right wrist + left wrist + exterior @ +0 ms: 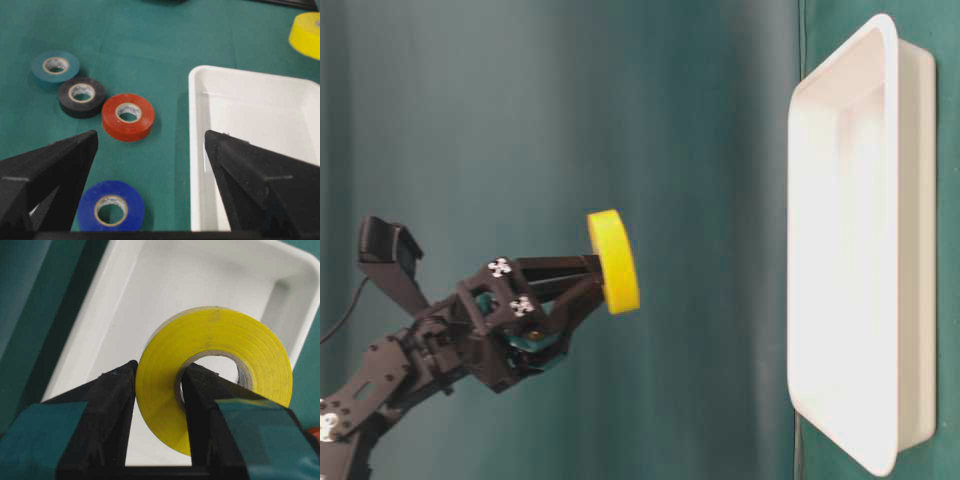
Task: Pick up the tape from a random location and place it into the white case.
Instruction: 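Lower the yellow tape into the tray and open the left gripper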
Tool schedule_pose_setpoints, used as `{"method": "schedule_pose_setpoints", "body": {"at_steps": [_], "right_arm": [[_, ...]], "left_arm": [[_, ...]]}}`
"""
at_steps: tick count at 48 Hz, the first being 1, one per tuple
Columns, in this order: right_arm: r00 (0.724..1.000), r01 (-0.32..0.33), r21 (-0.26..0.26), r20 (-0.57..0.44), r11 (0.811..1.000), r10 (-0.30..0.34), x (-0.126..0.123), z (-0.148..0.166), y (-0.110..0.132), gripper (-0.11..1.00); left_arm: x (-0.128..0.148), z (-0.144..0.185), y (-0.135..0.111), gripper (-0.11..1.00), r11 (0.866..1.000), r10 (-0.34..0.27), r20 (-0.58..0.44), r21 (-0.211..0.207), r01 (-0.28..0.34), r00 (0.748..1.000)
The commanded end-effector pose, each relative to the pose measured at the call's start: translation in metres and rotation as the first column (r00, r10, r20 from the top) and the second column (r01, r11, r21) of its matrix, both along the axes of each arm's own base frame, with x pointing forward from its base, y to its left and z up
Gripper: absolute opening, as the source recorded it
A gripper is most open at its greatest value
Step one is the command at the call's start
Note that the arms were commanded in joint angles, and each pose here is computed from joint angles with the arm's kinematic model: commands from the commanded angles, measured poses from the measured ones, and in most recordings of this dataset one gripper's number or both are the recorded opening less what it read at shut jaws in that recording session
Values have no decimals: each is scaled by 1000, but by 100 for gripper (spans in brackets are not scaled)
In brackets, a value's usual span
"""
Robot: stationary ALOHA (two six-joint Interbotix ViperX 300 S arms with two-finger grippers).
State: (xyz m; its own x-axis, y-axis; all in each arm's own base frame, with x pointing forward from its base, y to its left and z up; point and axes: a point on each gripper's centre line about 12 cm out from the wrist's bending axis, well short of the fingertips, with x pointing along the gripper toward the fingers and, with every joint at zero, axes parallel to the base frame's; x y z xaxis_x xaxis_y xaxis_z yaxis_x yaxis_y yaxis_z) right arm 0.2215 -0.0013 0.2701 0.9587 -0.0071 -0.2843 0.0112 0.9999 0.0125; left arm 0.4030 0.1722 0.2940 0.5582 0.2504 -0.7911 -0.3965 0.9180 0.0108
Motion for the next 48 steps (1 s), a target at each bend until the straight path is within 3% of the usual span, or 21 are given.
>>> {"method": "schedule_pose_setpoints", "body": {"at_steps": [1, 19, 48], "right_arm": [[1000, 1, -3, 31, 1000, 0, 4, 12, 0, 90], [1000, -1, -3, 15, 1000, 1, 6, 8, 0, 90], [1000, -2, -7, -5, 1000, 2, 8, 3, 0, 90]], "left_arm": [[1, 0, 0, 23, 1000, -1, 25, 8, 1, 1000], [4, -85, 8, 23, 1000, 11, -30, -16, -12, 999], [19, -142, 12, 23, 999, 9, -56, -32, -10, 998]]}}
